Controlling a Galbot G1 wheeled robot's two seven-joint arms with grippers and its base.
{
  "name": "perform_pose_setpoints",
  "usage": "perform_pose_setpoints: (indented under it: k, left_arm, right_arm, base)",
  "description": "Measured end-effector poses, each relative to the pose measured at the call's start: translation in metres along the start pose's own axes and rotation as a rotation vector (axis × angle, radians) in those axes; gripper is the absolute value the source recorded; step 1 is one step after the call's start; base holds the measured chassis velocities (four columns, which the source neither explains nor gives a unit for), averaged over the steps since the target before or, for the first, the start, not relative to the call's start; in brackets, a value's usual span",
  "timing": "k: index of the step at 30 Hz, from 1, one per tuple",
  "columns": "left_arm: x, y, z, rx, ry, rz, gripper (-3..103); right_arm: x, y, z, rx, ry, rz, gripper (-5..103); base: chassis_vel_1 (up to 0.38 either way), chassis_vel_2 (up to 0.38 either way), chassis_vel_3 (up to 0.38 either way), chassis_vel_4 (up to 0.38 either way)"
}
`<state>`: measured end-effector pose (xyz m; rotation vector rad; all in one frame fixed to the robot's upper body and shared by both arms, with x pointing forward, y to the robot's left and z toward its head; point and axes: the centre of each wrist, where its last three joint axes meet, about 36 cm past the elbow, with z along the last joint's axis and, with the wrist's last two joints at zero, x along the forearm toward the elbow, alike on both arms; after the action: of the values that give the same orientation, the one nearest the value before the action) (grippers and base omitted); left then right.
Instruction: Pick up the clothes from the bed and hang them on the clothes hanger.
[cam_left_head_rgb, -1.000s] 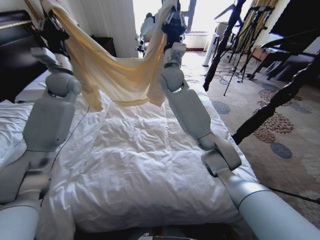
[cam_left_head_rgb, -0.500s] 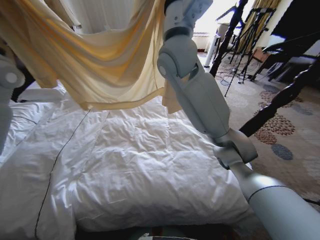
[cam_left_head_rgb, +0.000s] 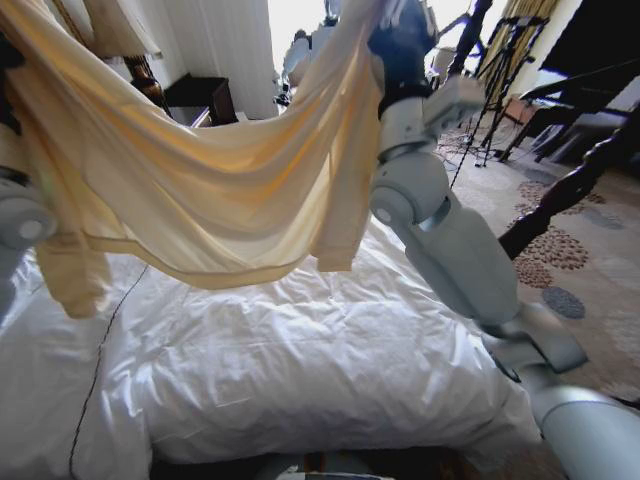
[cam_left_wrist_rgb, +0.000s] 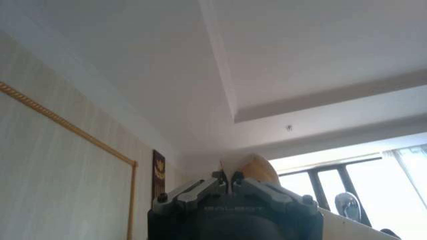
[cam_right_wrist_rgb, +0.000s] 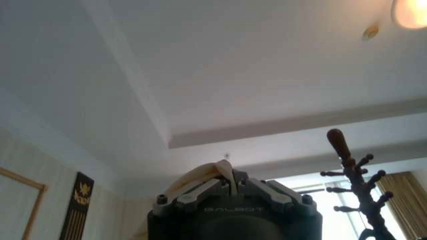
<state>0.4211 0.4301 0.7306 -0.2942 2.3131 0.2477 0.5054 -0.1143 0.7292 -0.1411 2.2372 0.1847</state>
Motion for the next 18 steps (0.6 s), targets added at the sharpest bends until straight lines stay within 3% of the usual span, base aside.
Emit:
perform_pose_setpoints:
  k: [2, 5, 7, 8, 10, 11, 14, 18]
  left_arm:
    - [0.018, -0.001, 0.009, -0.002, 0.027, -0.004, 0]
    - [0.035, 0.0, 0.0, -0.003, 0.048, -0.013, 0]
    - [0.052, 0.01, -0.026, -0.018, 0.052, -0.023, 0]
    - [0.052, 0.01, -0.026, -0.018, 0.052, -0.023, 0]
    - [0.07, 0.014, -0.053, -0.031, 0.066, -0.019, 0]
    - [0.07, 0.014, -0.053, -0.031, 0.066, -0.019, 0]
    - [0.107, 0.013, -0.1, -0.038, 0.098, 0.001, 0]
    - [0.131, 0.011, -0.132, -0.027, 0.143, -0.008, 0]
  right_arm:
    - [0.026, -0.019, 0.002, 0.031, 0.046, 0.019, 0]
    - [0.046, -0.044, -0.01, 0.056, 0.086, 0.039, 0]
    - [0.062, -0.072, -0.04, 0.073, 0.122, 0.049, 0]
    - [0.062, -0.072, -0.04, 0.073, 0.122, 0.049, 0]
    - [0.08, -0.094, -0.078, 0.089, 0.142, 0.033, 0]
    - [0.08, -0.094, -0.078, 0.089, 0.142, 0.033, 0]
    - [0.092, -0.112, -0.141, 0.048, 0.123, 0.002, 0]
    - [0.092, -0.117, -0.179, 0.015, 0.087, -0.009, 0]
  base:
    - [0.0, 0.0, 0.0, 0.0]
    - [0.0, 0.0, 0.0, 0.0]
    - [0.0, 0.0, 0.0, 0.0]
    - [0.0, 0.0, 0.0, 0.0]
    - [0.0, 0.0, 0.0, 0.0]
    - [0.0, 0.0, 0.0, 0.0]
    - [0.0, 0.0, 0.0, 0.0]
    - [0.0, 0.0, 0.0, 0.0]
